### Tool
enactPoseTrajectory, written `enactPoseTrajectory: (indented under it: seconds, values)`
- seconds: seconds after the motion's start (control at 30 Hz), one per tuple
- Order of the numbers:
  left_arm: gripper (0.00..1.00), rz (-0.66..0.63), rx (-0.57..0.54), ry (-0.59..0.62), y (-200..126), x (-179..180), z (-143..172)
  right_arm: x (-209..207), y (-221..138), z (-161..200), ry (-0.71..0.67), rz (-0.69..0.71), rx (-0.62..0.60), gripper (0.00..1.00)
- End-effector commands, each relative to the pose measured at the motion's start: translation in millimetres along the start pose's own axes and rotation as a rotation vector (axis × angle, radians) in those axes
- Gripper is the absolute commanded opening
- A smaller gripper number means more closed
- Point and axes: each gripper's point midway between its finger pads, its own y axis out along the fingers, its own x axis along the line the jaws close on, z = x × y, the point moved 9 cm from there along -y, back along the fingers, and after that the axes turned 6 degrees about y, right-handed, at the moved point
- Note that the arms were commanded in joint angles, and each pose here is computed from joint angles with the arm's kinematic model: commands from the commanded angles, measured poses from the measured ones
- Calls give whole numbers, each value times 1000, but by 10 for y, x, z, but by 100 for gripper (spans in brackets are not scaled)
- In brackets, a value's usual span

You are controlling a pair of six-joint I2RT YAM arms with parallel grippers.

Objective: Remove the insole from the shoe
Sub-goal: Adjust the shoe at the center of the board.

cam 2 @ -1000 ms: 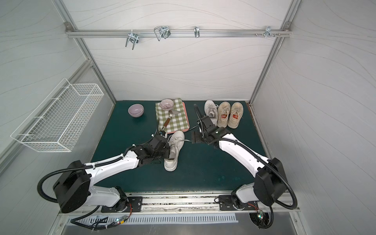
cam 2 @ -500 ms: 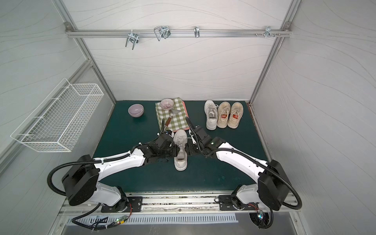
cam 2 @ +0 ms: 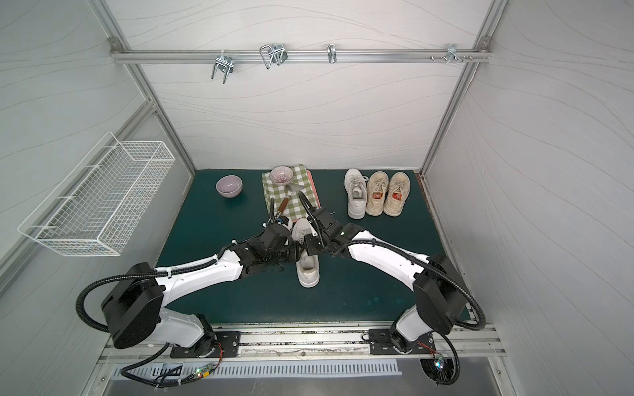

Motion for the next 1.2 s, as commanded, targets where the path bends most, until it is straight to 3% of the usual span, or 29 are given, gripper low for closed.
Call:
enactPoseTrajectory:
  seconds: [0.0,0.47,0.7,0.93,1.17]
  values:
    - [38,-8,-44,-6,9,-48,-132,40,66,17,-25,29,14,39]
    - [15,-30,-65,-12,-32,23,-97,-140,172,72,-71,289,23,19]
    - [1,-95,-65,-49,-69,208,-35,-543,67,116,17,412,14,7]
    - [0,-162,-115,-146,-213,536,93,-1037,-20,247,115,538,44,0]
    - [1,-98,-89,-157,-150,492,90,-837,29,247,44,472,29,0]
